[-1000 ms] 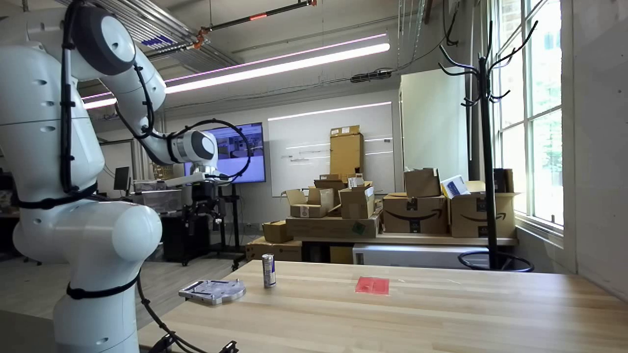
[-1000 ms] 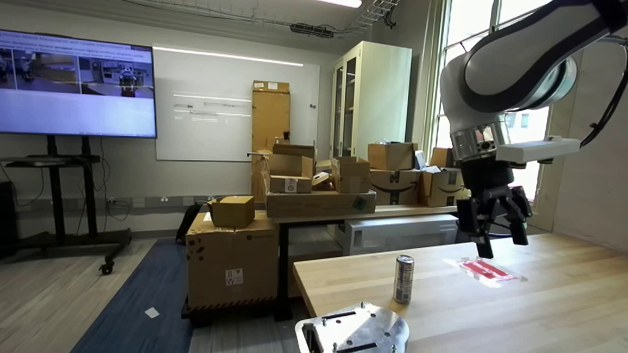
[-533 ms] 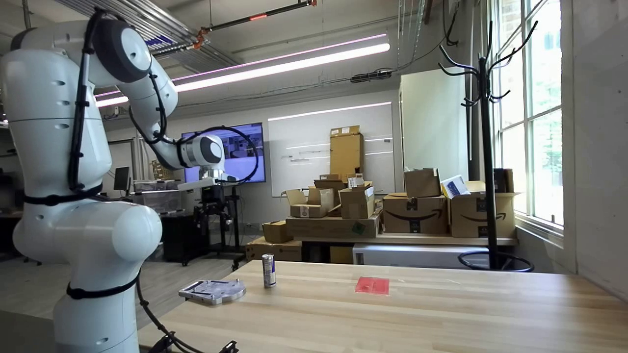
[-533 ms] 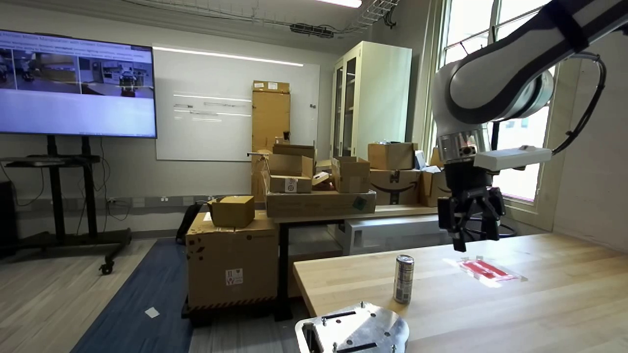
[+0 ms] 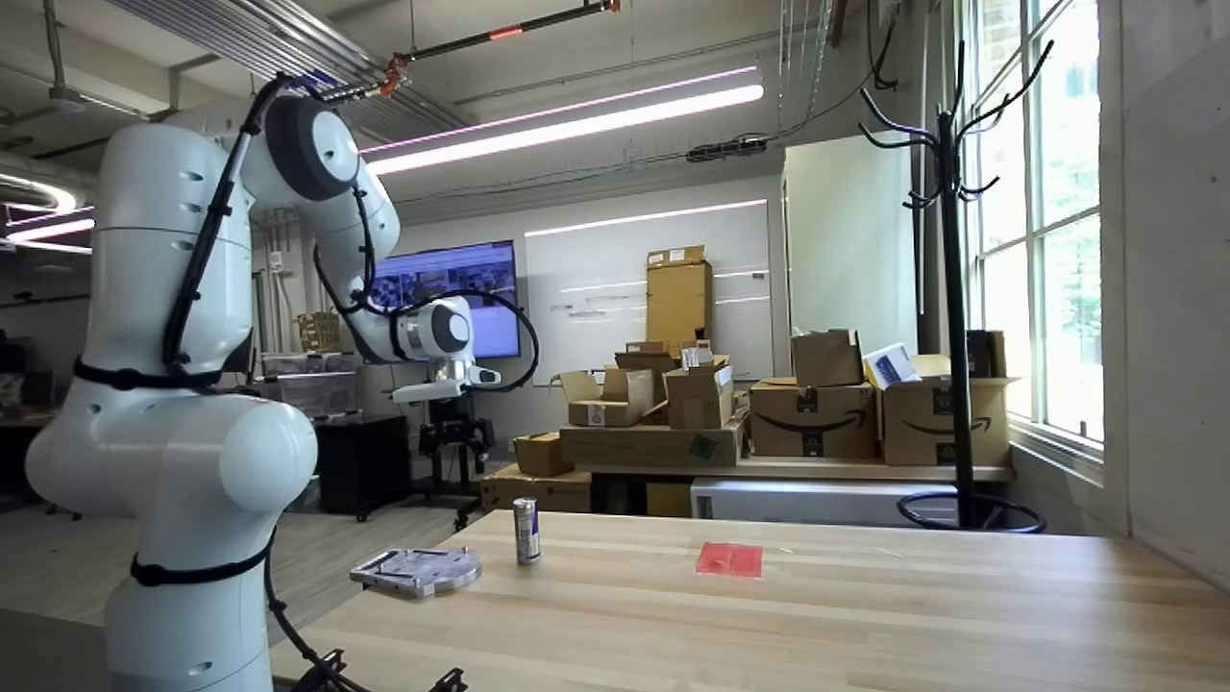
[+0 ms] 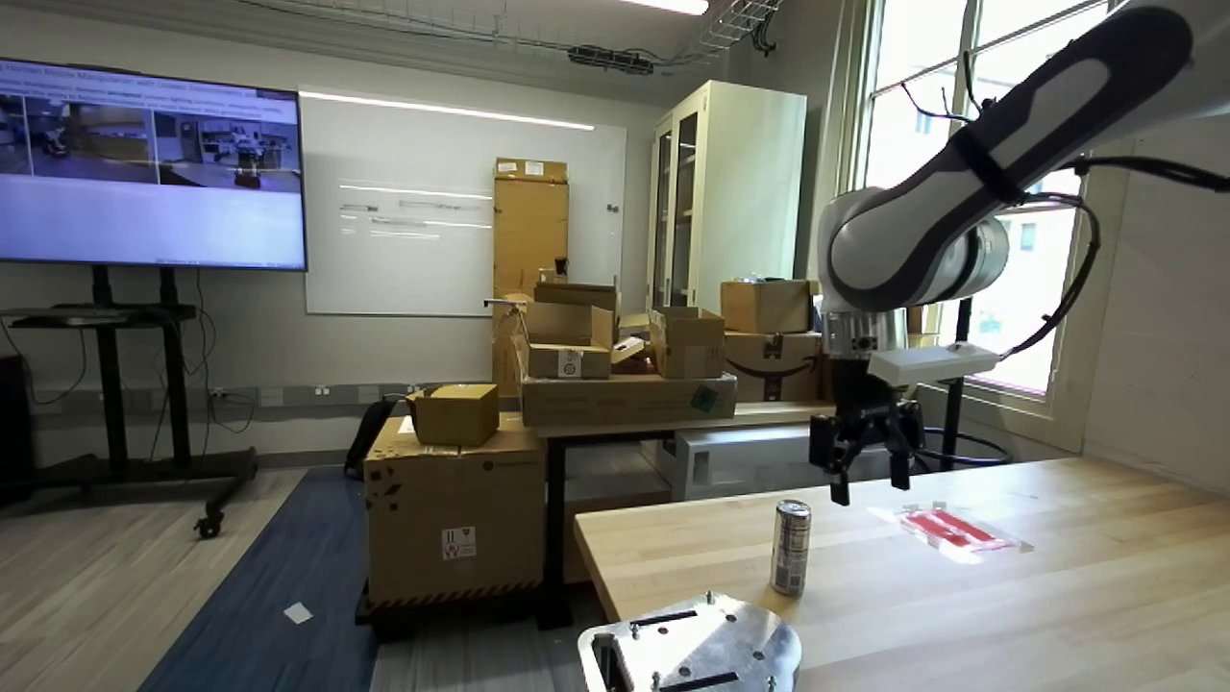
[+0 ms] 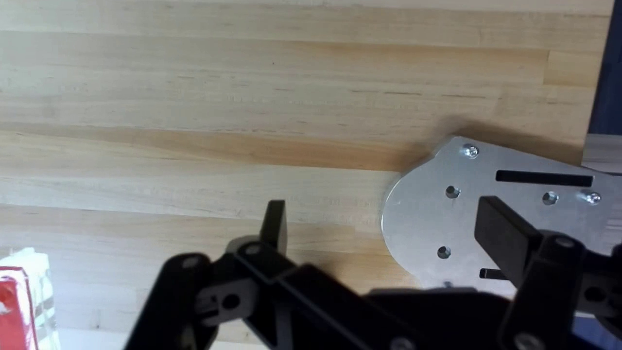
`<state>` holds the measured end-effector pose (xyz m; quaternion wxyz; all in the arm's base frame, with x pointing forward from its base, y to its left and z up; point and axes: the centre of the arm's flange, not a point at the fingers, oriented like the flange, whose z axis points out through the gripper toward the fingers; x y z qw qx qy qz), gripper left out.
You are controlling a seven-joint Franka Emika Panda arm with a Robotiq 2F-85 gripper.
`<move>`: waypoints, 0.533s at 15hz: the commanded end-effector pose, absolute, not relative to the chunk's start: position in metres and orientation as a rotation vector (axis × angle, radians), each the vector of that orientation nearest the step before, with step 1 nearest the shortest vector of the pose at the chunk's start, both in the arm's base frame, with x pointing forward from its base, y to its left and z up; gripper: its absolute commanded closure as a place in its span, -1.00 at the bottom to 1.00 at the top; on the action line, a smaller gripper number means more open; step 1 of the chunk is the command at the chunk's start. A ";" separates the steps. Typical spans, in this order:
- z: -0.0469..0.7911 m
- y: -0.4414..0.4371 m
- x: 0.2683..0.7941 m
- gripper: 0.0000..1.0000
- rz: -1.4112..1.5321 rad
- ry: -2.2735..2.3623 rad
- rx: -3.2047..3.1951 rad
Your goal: Put the can on the metal object
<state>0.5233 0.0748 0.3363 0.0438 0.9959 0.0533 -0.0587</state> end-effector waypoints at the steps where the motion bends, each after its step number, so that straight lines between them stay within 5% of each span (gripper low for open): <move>1: 0.330 0.068 0.561 -1.00 -0.127 0.200 3.051; 8: 0.309 0.069 0.619 -1.00 -0.103 0.244 3.020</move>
